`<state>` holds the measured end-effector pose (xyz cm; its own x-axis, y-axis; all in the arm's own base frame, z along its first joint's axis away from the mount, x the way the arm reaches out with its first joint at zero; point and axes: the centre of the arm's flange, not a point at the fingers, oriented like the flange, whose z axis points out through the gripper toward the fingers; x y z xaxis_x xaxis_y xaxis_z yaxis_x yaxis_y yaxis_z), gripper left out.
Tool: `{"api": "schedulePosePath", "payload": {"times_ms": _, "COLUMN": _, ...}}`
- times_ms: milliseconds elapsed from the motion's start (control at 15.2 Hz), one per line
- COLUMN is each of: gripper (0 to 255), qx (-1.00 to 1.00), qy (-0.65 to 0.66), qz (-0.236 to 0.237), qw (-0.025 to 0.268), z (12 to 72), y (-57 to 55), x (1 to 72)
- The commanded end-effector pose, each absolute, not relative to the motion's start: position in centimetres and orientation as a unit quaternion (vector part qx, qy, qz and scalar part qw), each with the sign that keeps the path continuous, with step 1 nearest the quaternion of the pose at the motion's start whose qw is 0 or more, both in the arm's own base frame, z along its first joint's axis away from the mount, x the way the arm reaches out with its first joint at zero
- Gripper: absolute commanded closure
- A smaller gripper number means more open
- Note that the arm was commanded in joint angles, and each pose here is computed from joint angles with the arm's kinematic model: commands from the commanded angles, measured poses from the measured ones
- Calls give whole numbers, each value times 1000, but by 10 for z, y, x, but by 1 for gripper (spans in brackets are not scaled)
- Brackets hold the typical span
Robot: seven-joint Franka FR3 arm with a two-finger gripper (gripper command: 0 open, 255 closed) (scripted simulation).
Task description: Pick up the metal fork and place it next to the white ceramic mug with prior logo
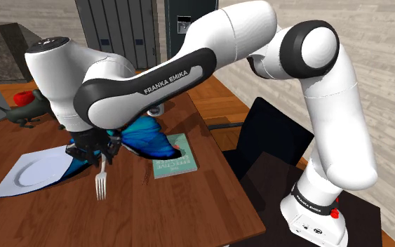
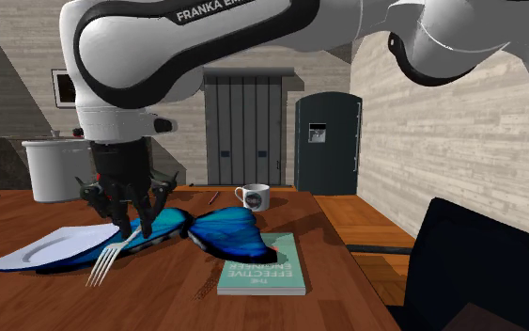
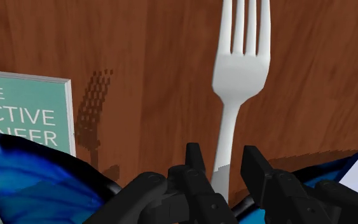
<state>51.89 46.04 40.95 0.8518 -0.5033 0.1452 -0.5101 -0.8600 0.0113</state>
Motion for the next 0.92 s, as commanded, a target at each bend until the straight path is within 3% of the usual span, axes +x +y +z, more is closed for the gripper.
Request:
{"api": "schedulePosePath", "payload": {"times_ms": 0, "gripper": 255, "qx": 962, "qy": -263, "qz": 69, "qw": 25, "z": 420, "y": 460, "x": 518}}
{"api": "schedulePosePath", "payload": {"times_ms": 528, "gripper": 255, "qx": 962, "qy": -263, "qz": 69, "qw": 25, "z": 461, "y": 460, "x": 518}}
{"api": "schedulePosePath", "payload": {"times_ms": 858, "gripper": 255, "qx": 962, "qy": -263, "qz": 69, "qw": 25, "z": 461, "y": 395, "x": 530}}
